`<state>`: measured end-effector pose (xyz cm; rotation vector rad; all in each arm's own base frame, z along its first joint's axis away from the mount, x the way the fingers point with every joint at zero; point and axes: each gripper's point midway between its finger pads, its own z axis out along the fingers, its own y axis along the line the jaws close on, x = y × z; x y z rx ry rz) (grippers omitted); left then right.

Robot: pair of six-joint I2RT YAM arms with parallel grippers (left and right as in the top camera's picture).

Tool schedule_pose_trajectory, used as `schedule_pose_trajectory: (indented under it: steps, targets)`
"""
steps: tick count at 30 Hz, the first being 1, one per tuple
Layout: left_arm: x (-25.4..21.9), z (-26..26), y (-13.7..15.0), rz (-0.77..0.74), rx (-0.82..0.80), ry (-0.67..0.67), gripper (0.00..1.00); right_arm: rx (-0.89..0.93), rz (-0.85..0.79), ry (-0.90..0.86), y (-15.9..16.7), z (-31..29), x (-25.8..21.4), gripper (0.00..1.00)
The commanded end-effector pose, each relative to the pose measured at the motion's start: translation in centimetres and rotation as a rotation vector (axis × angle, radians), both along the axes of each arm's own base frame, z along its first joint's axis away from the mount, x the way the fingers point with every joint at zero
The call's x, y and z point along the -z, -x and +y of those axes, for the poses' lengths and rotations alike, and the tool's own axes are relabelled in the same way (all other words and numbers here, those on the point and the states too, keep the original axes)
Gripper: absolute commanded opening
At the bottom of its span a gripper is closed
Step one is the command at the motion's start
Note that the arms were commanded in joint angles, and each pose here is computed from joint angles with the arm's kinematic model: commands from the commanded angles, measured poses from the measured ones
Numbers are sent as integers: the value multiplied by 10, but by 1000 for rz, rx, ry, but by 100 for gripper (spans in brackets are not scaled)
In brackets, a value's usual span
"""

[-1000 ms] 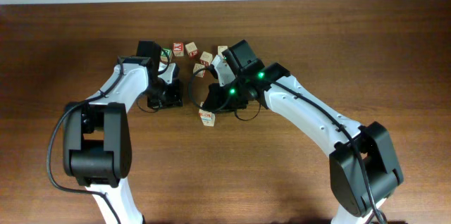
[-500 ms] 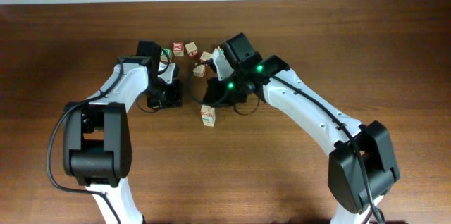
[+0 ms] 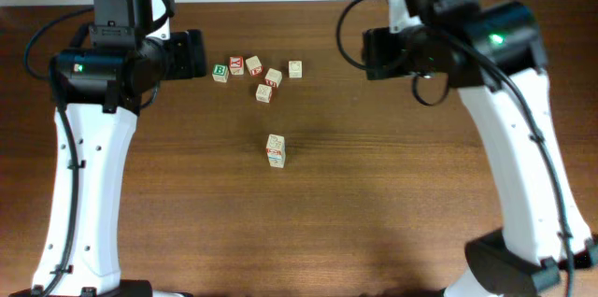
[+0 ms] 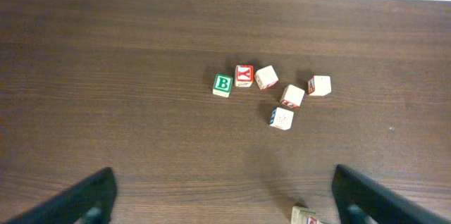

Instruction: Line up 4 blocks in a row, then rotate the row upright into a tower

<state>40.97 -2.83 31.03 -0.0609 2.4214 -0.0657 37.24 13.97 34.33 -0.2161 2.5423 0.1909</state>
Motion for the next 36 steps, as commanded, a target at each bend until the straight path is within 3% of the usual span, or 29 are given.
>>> schedule_pose_trajectory:
  steps: [1,2,4,8,14,17,18,20,22,29,36]
  targets:
    - [-3,0,0,-7,0,-5,99,86,-123,71,38,-41,-47,94]
    - [-3,0,0,-7,0,-5,99,93,-132,78,50,-48,-53,98]
    - [-3,0,0,-7,0,-5,99,100,-155,75,87,-64,-70,98]
    - [-2,0,0,-7,0,-5,99,99,-192,55,116,-74,-84,98]
    - [-2,0,0,-7,0,-5,99,168,-216,136,101,-88,-84,98]
    - [-2,0,0,-7,0,-5,99,231,-382,63,64,-89,-102,98]
    - [-2,0,0,-6,0,-5,99,174,-442,31,54,-83,-100,98]
    - [-2,0,0,-7,0,-5,99,24,-588,16,37,-73,-81,98]
    - [-2,0,0,-7,0,-5,99,24,-663,-31,39,-83,-46,98]
    - [-2,0,0,-7,0,-5,99,150,-838,-16,98,-133,75,98]
    - [-3,0,0,-7,0,-5,99,203,-997,8,122,-142,155,98]
